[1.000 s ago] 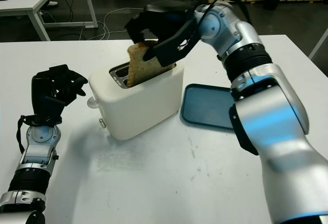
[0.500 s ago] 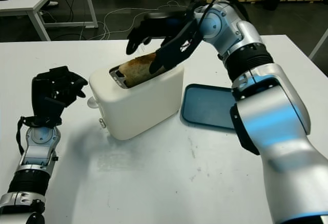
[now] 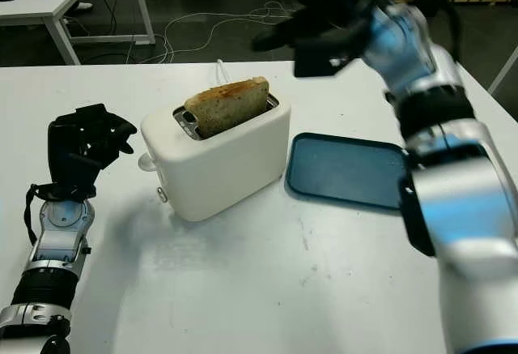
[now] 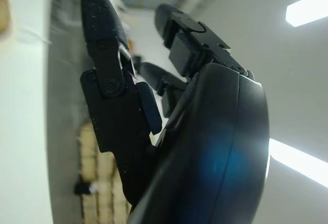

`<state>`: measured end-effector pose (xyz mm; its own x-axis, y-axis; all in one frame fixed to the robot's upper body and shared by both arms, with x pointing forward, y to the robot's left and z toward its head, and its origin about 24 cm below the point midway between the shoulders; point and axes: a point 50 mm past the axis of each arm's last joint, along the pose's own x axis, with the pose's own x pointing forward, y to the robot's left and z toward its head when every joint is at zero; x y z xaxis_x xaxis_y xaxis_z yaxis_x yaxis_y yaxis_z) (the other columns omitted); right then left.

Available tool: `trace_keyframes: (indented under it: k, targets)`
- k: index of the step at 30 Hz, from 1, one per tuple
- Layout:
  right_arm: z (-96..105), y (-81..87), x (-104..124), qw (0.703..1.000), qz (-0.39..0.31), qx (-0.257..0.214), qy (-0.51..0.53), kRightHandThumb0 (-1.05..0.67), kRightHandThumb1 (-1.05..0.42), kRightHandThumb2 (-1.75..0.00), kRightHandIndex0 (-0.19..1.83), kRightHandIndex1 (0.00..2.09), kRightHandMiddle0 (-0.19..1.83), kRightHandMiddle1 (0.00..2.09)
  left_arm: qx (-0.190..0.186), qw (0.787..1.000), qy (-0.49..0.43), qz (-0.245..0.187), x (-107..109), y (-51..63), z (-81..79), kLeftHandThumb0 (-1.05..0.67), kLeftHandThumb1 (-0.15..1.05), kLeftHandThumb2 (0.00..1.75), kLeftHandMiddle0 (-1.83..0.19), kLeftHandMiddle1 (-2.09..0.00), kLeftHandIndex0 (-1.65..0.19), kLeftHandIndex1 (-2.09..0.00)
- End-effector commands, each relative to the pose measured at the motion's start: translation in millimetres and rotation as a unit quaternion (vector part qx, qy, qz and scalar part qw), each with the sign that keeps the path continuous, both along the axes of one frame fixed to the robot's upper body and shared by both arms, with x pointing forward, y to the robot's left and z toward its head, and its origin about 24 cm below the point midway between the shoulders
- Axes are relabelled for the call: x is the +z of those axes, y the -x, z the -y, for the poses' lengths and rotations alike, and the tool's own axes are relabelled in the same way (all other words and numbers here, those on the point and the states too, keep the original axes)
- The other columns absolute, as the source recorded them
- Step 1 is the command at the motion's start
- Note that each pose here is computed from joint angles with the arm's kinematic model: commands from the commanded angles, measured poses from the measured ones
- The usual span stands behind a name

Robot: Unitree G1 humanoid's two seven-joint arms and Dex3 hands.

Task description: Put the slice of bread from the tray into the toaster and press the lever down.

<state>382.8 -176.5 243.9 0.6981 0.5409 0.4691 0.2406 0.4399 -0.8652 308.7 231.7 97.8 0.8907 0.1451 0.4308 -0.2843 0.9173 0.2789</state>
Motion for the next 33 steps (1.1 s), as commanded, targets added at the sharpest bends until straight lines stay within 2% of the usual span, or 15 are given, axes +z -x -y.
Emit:
trace_keyframes:
  k: [1, 3, 7, 12, 15, 21, 27, 33]
  targets:
    - [19, 10.7, -37, 1.0, -0.006, -0.021, -0.017, -0.51, -0.92, -0.16, 0.72, 0.79, 0.9, 0.15, 0.009, 1.0, -0.012, 0.003, 6, -1.5, -7.1, -1.05, 0.92, 0.22, -1.24, -1.17, -1.17, -0.97]
    - [34, 24.4, -66, 0.998, -0.016, -0.039, -0.048, -0.48, -0.92, -0.15, 0.74, 0.76, 0.9, 0.13, 0.012, 1.0, -0.018, 0.0, 8, -2.2, -10.1, -1.05, 0.92, 0.22, -1.24, -1.19, -1.16, -0.99]
    - [51, 54.4, -111, 0.991, -0.028, -0.076, -0.104, -0.4, -0.92, -0.16, 0.8, 0.75, 0.92, 0.1, 0.013, 0.999, -0.03, -0.005, 11, -3.8, -13.7, -1.05, 0.92, 0.22, -1.23, -1.2, -1.16, -1.01]
    - [58, 83.0, -149, 0.977, -0.029, -0.127, -0.171, -0.34, -0.92, -0.17, 0.85, 0.78, 0.98, 0.1, 0.0, 0.999, -0.038, -0.003, 14, -5.6, -14.5, -1.05, 0.92, 0.2, -1.22, -1.19, -1.15, -1.0]
    - [58, 93.3, -163, 0.964, -0.028, -0.158, -0.211, -0.35, -0.92, -0.17, 0.88, 0.82, 1.02, 0.1, -0.003, 0.999, -0.05, -0.002, 16, -6.5, -15.5, -1.05, 0.92, 0.2, -1.22, -1.19, -1.16, -0.99]
    - [48, 98.9, -171, 0.924, -0.081, -0.164, -0.337, -0.37, -0.92, -0.21, 0.88, 0.87, 1.05, 0.07, -0.007, 0.996, -0.094, 0.005, 21, -7.2, -19.0, -1.05, 0.92, 0.25, -1.23, -1.23, -1.11, -1.05]
    - [51, 95.3, -154, 0.855, -0.147, -0.111, -0.484, -0.4, -0.92, -0.24, 0.96, 0.83, 1.12, 0.07, -0.018, 0.992, -0.126, -0.001, 21, -6.5, -22.6, -1.05, 0.92, 0.24, -1.25, -1.25, -1.11, -1.07]
    - [53, 93.3, -147, 0.843, -0.169, -0.096, -0.501, -0.42, -0.92, -0.24, 0.96, 0.98, 1.19, 0.09, -0.04, 0.983, -0.178, 0.005, 25, -4.1, -24.8, -1.05, 0.92, 0.32, -1.28, -1.22, -1.14, -1.05]
